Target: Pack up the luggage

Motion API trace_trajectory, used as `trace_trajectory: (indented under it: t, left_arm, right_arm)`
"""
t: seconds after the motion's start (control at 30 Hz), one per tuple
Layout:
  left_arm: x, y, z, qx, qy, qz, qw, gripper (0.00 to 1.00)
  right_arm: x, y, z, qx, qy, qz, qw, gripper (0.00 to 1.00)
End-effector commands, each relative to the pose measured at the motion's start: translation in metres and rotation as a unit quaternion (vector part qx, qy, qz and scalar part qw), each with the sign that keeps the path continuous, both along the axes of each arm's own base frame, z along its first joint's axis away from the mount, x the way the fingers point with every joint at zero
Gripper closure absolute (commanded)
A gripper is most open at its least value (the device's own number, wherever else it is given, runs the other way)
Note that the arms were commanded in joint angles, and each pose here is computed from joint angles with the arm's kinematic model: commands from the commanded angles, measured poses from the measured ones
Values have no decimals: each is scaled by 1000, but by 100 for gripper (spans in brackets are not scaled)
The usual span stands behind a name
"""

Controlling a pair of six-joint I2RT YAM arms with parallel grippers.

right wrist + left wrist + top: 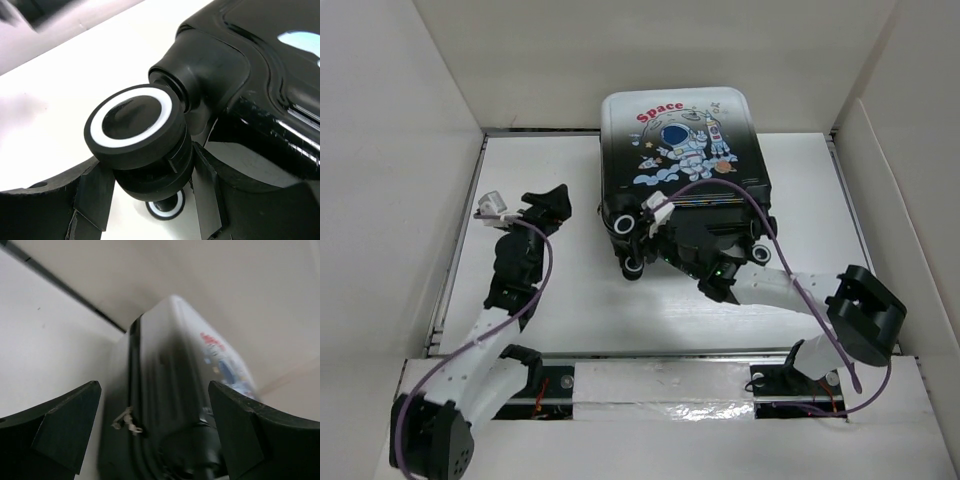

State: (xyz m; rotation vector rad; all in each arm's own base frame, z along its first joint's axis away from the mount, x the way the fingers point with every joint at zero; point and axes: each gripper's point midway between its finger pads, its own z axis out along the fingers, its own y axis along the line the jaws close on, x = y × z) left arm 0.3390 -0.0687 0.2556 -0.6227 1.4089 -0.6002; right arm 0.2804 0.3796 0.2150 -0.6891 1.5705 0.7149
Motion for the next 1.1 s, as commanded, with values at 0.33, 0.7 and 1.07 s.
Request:
trace_trajectory:
  t: [0.33,0.7,1.07]
  left_arm:
    - [-89,5,118,-28,-113,-56,992,1]
    - [-84,-33,76,44,-13,-157,987,1]
    - [-113,-27,94,102,-58,-167,979,1]
  right_arm:
    - [-71,92,92,50,-54,94,993,0]
    - [-53,-70,104,8,-66,-125,990,0]
    - [-11,-215,124,87,-55,-259,960,0]
